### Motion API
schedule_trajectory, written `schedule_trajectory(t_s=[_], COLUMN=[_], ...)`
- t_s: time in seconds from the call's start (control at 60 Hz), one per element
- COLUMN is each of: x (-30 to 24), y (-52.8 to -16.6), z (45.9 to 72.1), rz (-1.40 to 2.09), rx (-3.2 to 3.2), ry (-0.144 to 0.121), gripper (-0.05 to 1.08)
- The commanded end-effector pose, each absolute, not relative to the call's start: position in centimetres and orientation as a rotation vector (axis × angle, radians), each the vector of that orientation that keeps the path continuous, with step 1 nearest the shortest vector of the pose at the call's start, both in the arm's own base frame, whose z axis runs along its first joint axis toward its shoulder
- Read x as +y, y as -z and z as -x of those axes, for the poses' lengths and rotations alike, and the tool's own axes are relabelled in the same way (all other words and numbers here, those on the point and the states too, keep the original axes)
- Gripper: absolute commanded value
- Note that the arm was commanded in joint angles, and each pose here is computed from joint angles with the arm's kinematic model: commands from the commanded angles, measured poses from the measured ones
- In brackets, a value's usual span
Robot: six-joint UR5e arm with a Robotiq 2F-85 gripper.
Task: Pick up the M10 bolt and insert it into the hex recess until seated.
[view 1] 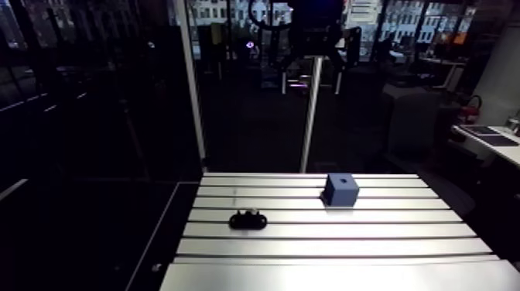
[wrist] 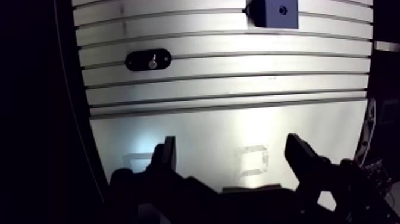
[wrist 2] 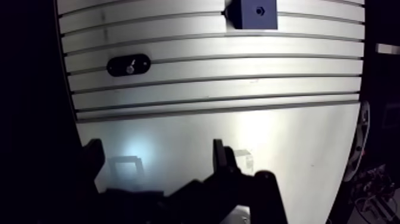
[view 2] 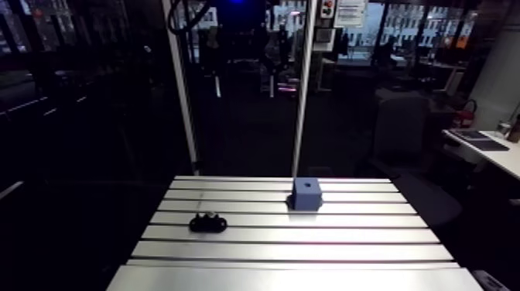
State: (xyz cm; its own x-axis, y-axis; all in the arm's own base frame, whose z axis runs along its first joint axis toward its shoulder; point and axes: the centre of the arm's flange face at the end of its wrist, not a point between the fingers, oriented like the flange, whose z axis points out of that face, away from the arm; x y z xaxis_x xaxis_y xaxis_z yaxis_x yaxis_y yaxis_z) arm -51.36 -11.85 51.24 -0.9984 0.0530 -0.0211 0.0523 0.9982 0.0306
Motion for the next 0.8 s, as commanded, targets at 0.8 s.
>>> schedule_trajectory(t_s=[0.8], x=[-19.7], y=[-41.9], z=[51.9], rz=[0.405], rx=[3.115], ry=[-0.052], gripper=[0.01])
